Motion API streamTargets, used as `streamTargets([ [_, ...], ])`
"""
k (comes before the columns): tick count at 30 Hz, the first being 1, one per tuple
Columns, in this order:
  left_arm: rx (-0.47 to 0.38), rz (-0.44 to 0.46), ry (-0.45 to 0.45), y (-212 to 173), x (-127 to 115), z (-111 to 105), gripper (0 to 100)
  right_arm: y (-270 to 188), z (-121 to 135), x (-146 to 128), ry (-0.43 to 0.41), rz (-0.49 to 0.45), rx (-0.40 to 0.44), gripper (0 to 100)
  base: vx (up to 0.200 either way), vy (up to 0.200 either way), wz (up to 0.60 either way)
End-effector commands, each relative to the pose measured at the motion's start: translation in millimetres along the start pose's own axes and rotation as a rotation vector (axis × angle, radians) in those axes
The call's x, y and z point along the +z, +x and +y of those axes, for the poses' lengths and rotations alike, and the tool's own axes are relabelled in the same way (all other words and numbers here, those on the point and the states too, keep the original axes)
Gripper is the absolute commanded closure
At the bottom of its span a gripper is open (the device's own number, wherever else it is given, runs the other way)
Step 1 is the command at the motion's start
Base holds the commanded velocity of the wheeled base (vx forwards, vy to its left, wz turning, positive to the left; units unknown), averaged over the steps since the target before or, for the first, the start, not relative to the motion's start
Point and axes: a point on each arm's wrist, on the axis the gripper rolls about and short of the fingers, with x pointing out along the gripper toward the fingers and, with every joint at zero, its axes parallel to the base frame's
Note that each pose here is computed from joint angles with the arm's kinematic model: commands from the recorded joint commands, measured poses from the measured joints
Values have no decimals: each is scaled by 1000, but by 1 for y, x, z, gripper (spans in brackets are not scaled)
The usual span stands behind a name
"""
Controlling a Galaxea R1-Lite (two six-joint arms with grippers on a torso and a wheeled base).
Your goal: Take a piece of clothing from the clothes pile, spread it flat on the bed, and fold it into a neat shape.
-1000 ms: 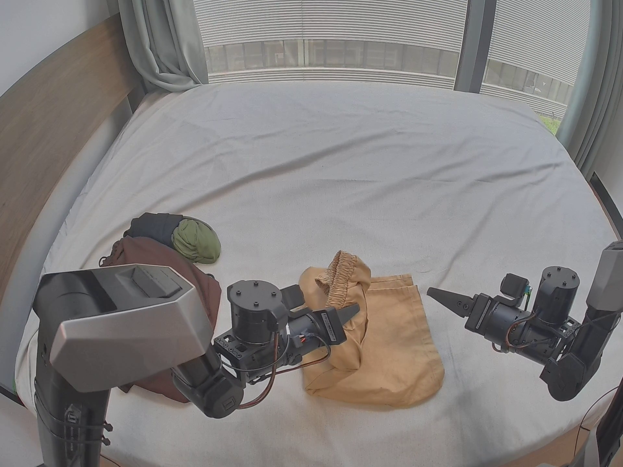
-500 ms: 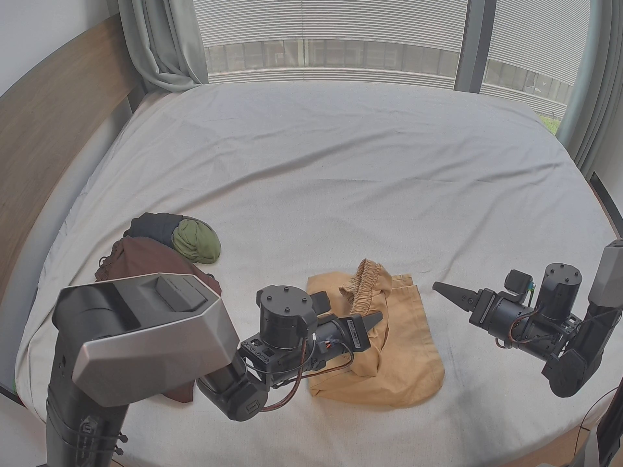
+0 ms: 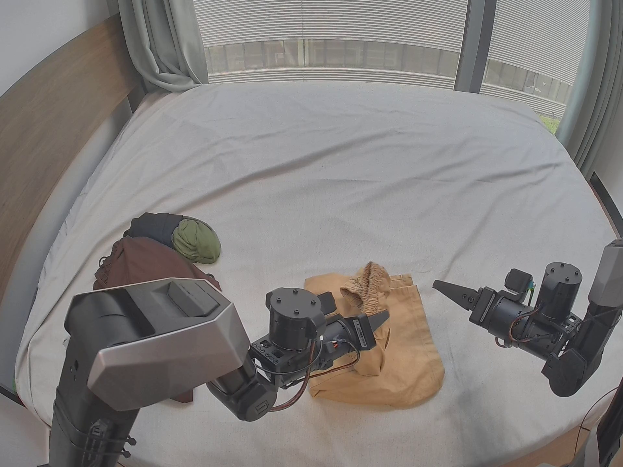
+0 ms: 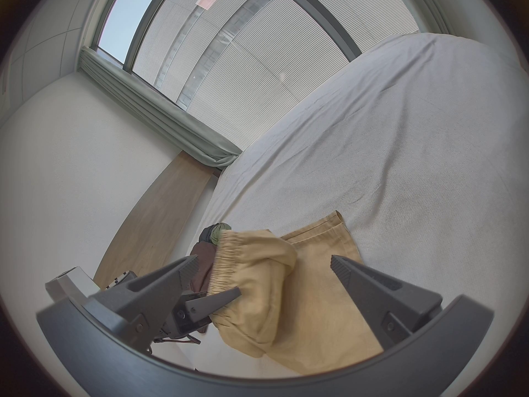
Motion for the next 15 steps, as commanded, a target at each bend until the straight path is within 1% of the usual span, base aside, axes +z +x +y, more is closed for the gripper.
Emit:
streamTargets([
  [1, -1, 5, 1, 2, -4, 0, 0, 0, 0, 0, 0, 1, 0, 0, 0, 0, 0],
  [4, -20, -5, 7, 3, -2, -5, 0, 0, 0, 0, 1, 0, -1, 0, 0, 0, 0],
  [8, -32, 7, 9, 3, -7, -11, 0, 0, -1, 0, 2, 0, -4, 0, 0, 0, 0],
  [12, -21, 10, 8, -2, -9, -8, 0, 0, -3, -1, 4, 3, -9, 0, 0, 0, 0],
  [15, -16, 4, 7, -9, -6, -8, 0, 0, -3, -2, 5, 10, -12, 0, 0, 0, 0],
])
